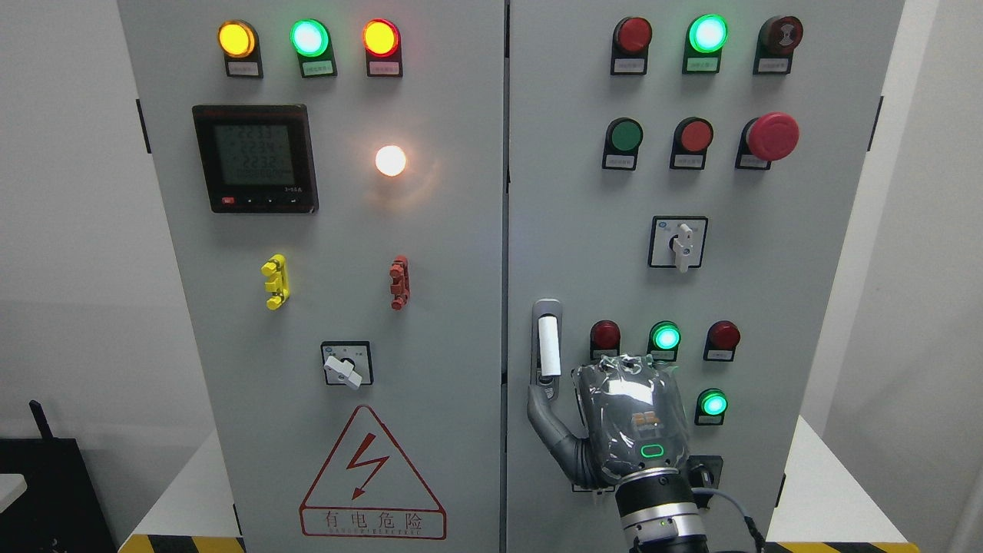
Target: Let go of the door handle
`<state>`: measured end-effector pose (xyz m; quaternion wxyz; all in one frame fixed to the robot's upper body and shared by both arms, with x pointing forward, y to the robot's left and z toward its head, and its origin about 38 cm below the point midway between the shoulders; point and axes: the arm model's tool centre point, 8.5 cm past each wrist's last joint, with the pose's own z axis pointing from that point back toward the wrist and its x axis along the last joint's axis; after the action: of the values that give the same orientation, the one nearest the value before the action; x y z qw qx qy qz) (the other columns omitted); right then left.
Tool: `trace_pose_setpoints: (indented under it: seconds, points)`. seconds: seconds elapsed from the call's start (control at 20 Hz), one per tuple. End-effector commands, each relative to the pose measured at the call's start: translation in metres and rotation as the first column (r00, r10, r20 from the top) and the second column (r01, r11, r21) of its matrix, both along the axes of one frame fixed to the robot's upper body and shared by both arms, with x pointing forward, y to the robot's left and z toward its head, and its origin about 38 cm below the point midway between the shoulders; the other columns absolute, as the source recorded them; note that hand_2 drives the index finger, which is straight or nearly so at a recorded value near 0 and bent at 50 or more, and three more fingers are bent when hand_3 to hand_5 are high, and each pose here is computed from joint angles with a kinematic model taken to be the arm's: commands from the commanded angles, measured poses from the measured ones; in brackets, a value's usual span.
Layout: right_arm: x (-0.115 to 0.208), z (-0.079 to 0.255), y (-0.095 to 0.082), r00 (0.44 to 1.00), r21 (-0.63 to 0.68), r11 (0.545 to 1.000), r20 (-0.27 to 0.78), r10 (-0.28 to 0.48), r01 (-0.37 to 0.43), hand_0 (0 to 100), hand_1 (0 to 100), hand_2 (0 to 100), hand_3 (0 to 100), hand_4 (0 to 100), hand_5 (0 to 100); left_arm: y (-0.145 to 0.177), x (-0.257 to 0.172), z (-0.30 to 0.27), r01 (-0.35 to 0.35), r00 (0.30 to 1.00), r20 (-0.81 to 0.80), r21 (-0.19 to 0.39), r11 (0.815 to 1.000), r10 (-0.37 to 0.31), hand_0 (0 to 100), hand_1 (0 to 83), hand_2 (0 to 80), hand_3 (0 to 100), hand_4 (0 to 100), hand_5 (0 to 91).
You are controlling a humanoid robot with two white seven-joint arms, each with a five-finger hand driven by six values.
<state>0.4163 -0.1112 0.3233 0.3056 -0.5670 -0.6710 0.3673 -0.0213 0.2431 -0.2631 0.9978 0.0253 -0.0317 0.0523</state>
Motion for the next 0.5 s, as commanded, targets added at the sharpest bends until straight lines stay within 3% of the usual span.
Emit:
trace_pose_setpoints:
  seconds: [0.0, 0.45]
  points:
    - [0.003, -0.0013, 0.0004, 1.0, -0.002, 1.0, -0.009, -0.001, 0.0, 44, 0, 99, 100, 92, 91, -0.001, 0.0106, -0.0007, 0.001, 1.0, 0.03, -0.002, 1.0, -0.001, 12, 38.9, 0.0, 0, 0, 0.0]
    - [0.0045, 0.0054, 0.0027, 1.0, 0.001, 1.0, 0.005, 0.003, -0.003, 43, 0, 99, 100, 92, 91, -0.0009, 0.0106, -0.0007, -0.001, 1.0, 0.031, -0.002, 1.0, 0.001, 12, 38.9, 0.0, 0, 0, 0.0]
